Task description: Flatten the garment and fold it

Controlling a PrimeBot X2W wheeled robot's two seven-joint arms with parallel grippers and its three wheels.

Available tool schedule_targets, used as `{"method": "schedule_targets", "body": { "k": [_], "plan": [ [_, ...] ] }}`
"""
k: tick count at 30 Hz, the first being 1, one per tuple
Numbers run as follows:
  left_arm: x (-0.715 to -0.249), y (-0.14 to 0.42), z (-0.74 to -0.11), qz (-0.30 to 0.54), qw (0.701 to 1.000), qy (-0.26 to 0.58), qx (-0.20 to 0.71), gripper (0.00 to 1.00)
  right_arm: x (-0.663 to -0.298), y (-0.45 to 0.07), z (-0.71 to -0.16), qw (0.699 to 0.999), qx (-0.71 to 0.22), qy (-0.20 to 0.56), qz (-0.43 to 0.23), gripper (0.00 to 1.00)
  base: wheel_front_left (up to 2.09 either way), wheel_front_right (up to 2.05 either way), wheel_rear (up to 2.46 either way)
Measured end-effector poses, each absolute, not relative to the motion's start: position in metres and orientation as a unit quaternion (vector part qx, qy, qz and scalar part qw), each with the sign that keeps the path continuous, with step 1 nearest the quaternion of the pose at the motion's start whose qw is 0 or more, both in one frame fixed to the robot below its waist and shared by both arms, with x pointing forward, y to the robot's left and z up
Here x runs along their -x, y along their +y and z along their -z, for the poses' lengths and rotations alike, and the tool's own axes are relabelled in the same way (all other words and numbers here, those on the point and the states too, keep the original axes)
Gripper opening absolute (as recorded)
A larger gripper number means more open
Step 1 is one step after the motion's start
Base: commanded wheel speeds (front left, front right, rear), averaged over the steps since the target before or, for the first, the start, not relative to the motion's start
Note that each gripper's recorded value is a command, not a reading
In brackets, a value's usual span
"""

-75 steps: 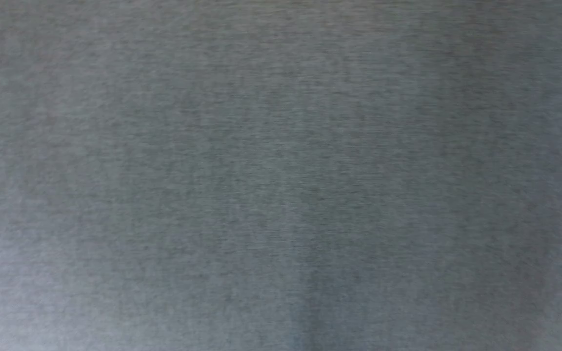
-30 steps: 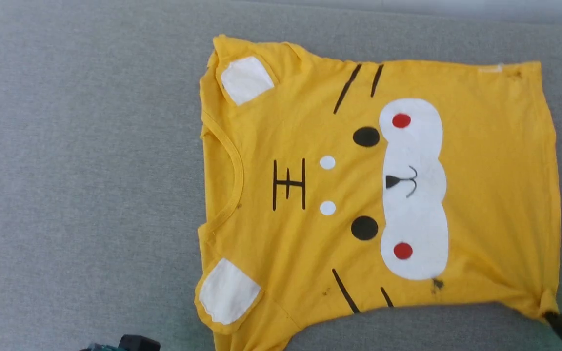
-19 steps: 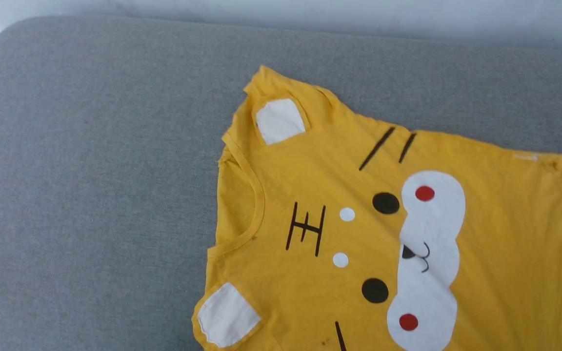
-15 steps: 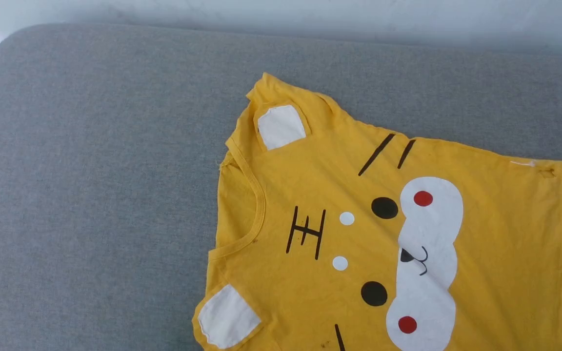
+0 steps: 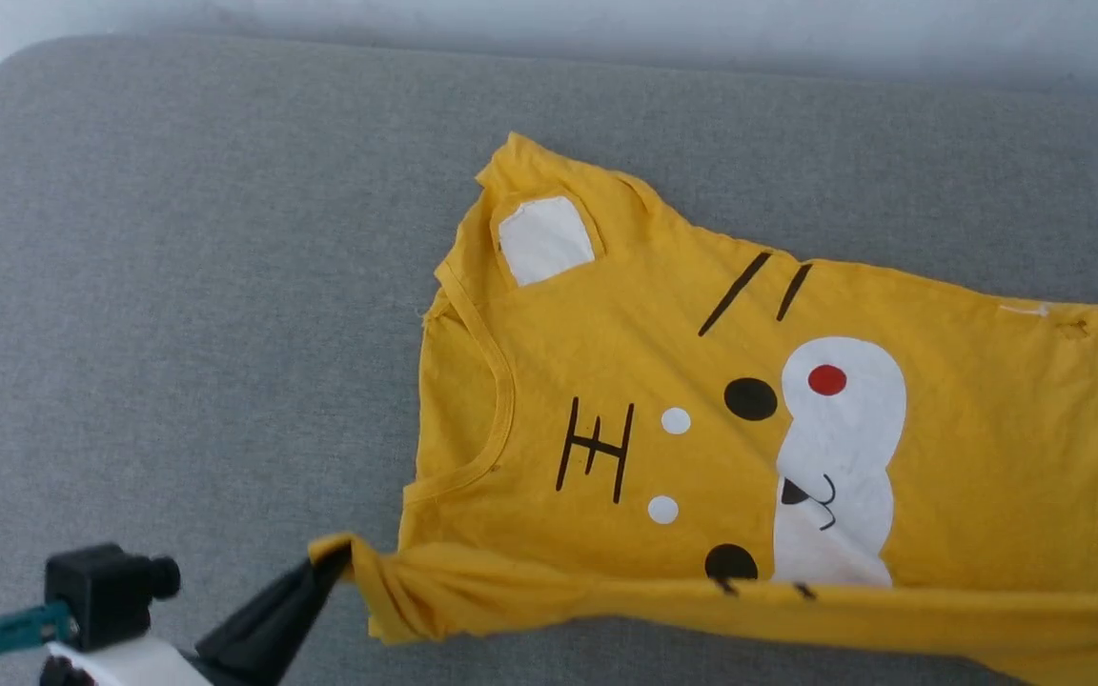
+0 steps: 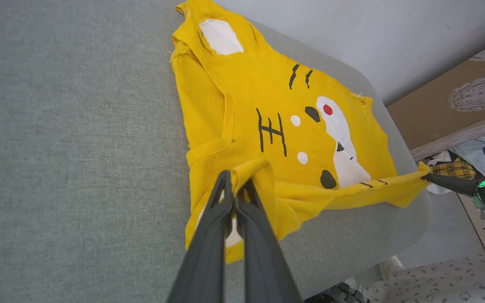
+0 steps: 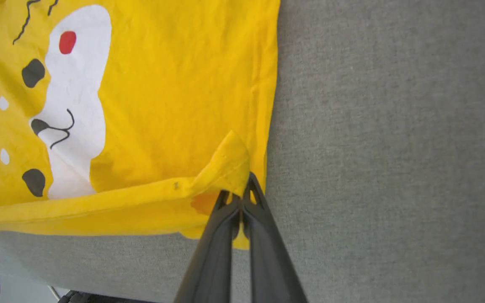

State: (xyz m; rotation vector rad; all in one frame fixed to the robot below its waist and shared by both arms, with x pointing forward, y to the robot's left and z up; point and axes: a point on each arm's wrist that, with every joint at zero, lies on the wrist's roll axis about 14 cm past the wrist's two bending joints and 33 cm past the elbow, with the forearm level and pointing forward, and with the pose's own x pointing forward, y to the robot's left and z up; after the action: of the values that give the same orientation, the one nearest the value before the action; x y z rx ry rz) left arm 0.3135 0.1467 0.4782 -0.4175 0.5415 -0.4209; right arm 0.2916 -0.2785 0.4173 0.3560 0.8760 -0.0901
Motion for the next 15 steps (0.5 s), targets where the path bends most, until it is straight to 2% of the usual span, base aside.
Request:
{"method": "schedule_targets", "body": {
  "k": [8,15],
  "plan": [
    [-0.372,0.148,-0.495,0.211,0.948,0.179,0.159,0.00,-0.339,-0.297,-0.428,0.929,-0.126,0.342,0.061,0.00,0.00,0.00,0.00],
    [-0.410,0.136,-0.476,0.219,0.950,0.155,0.161,0.00,-0.362,-0.296,-0.403,0.928,-0.103,0.353,0.055,0.00,0.00,0.00,0.00]
  ]
}}
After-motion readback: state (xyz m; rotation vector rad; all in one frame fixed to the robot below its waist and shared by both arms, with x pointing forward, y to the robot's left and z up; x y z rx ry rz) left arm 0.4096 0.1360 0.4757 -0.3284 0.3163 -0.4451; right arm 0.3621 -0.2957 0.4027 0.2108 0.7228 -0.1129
